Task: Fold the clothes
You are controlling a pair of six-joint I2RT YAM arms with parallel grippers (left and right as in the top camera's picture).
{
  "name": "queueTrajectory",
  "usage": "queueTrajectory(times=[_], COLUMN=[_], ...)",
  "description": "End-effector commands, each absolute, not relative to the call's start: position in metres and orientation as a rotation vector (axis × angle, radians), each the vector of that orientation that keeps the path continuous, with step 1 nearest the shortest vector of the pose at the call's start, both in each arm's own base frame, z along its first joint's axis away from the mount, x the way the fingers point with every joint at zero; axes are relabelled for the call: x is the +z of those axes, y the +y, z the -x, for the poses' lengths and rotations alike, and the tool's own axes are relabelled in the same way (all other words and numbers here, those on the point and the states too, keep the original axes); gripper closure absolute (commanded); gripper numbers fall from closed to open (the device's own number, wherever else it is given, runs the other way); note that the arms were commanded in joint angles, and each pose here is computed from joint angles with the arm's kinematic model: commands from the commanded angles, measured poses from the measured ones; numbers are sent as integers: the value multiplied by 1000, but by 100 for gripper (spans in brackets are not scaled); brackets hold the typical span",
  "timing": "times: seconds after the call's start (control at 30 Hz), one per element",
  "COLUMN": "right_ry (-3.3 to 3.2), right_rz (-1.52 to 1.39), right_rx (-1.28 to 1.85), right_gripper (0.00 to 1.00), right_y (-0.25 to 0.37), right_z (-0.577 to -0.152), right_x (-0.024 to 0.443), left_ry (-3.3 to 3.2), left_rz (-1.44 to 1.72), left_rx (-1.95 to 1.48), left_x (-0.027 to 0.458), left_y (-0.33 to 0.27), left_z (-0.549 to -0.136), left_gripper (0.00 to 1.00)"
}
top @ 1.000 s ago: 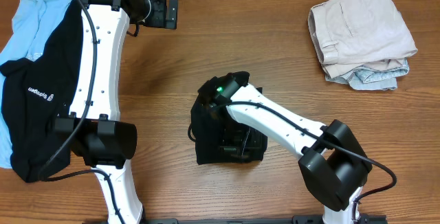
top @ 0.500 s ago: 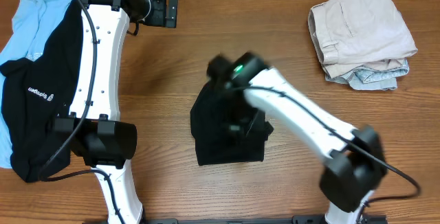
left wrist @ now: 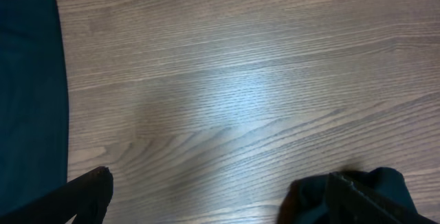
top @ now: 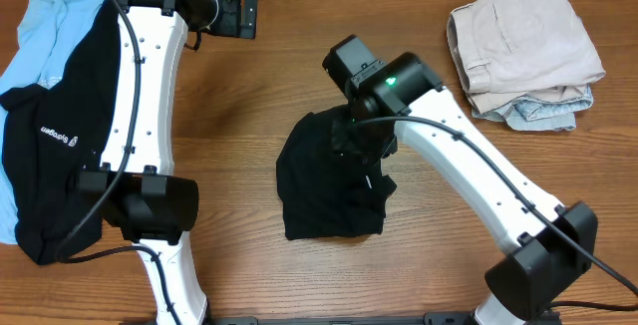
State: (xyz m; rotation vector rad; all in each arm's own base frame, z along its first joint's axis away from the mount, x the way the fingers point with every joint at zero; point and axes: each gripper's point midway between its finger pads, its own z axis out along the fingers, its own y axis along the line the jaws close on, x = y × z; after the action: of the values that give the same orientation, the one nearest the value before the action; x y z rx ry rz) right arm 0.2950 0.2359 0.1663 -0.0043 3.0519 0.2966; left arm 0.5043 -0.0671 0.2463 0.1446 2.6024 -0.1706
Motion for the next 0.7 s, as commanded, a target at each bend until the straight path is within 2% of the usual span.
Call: queueTrajectory(times=[0.0,0.13,0.43,0.5,0.57,0.63,0.67], right_ry=[3000,2899,2752,2739,2733,2733,2734], right_rz=[148,304,259,237,208,172,154], right_rx=[121,52,-155,-162,-175,-183,-185], right_gripper=[48,47,48,55,71,93,96], right_y=[219,215,187,182,175,167,164], right_z=[-308,-324,-347,-352,-356,-361,-364], right_x=[125,92,58,56,57,60,62], left_ry=[2579,2577,2578,2578,2579,2580,2581], left_rz=[-173,-173,-172,-172,-172,-172,-172], left_rx=[-154,-154,-155,-155,-155,-155,-155], left_x=[251,251,251,251,251,251,251], left_y=[-66,-66,-66,-66,-66,-66,-66], left_z=[-508,-508,-508,-508,-508,-508,-508], left_gripper=[0,0,0,0,0,0,0])
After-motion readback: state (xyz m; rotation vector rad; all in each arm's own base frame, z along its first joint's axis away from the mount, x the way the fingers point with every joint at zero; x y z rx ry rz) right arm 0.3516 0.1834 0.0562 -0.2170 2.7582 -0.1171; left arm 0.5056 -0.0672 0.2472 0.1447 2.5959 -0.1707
